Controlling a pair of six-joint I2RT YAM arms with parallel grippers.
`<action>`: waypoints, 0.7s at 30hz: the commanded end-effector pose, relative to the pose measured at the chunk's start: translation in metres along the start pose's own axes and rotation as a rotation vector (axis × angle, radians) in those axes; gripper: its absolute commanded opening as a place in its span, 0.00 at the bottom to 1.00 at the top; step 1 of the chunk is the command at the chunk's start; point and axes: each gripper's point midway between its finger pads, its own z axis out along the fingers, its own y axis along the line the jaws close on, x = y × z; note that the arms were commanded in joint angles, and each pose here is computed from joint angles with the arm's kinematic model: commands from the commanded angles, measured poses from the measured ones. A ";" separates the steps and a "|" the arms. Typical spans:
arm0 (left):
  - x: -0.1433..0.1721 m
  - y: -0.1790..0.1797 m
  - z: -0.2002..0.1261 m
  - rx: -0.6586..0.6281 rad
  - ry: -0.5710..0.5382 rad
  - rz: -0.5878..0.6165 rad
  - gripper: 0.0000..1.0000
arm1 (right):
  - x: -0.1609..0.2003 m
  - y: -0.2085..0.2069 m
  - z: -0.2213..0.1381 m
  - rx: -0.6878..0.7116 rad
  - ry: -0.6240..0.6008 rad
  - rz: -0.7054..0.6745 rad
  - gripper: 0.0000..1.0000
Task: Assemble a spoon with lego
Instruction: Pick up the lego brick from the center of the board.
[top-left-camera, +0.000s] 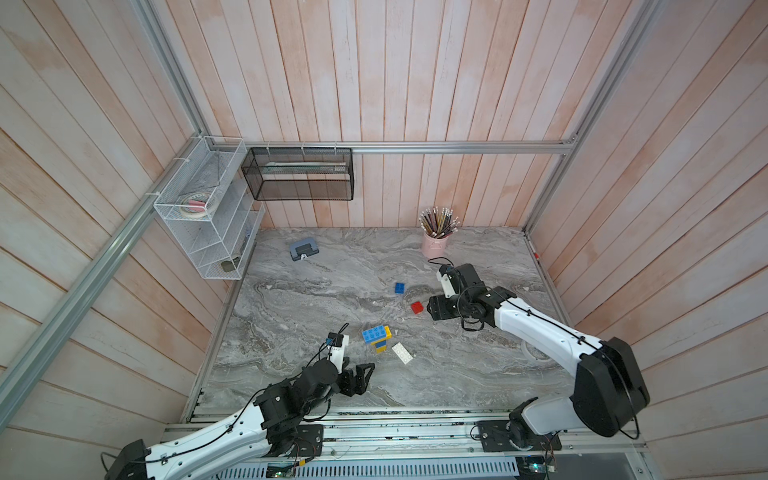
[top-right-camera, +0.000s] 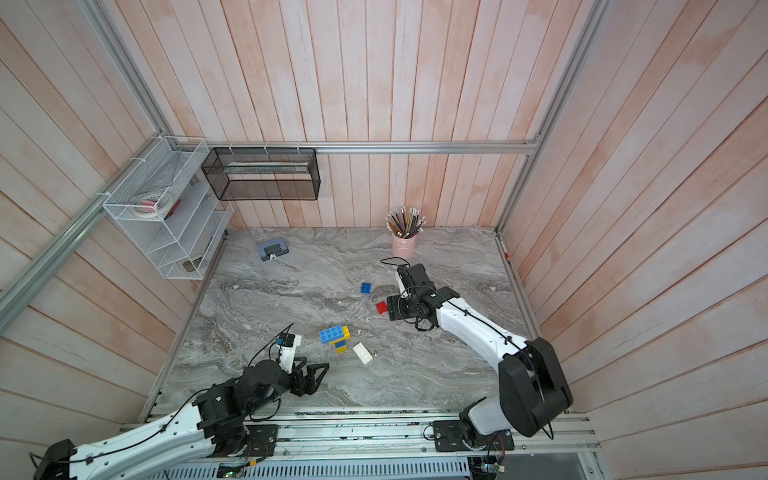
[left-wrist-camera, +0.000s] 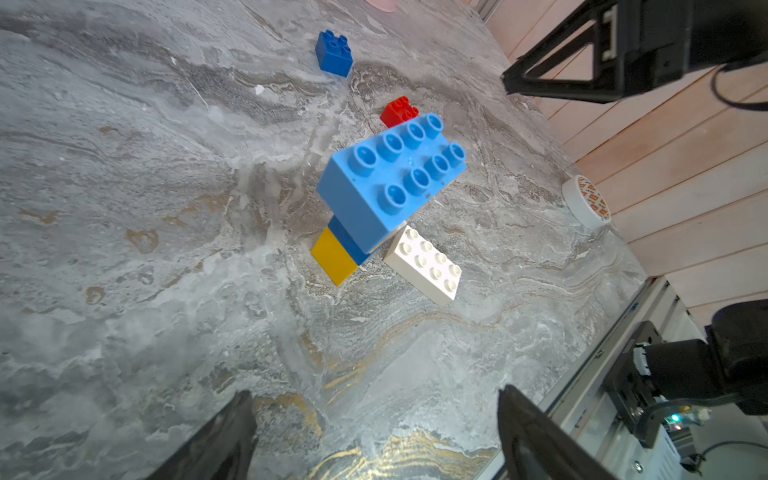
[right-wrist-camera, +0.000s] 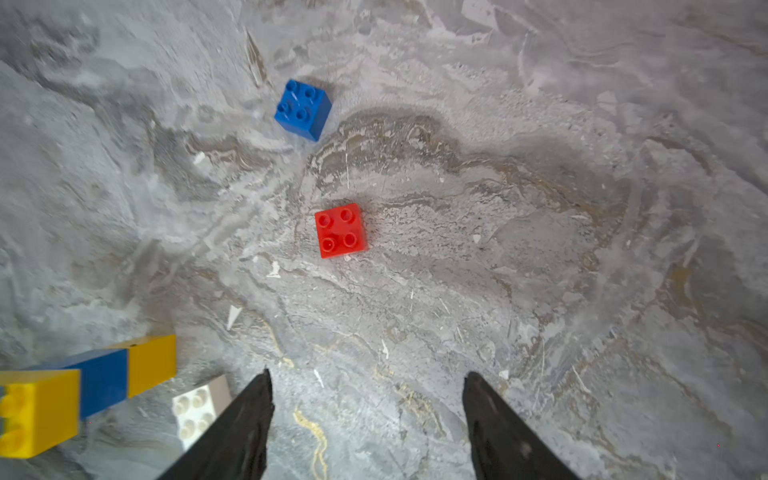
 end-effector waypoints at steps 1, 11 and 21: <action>-0.002 -0.014 0.008 0.062 -0.003 -0.026 0.91 | -0.003 0.012 0.025 -0.082 0.050 -0.105 0.66; -0.007 0.004 0.011 -0.034 -0.046 -0.072 0.90 | -0.010 0.015 0.069 -0.087 0.094 -0.116 0.65; -0.008 0.008 0.018 -0.054 -0.040 -0.080 0.90 | -0.016 0.019 0.093 -0.058 0.112 -0.139 0.59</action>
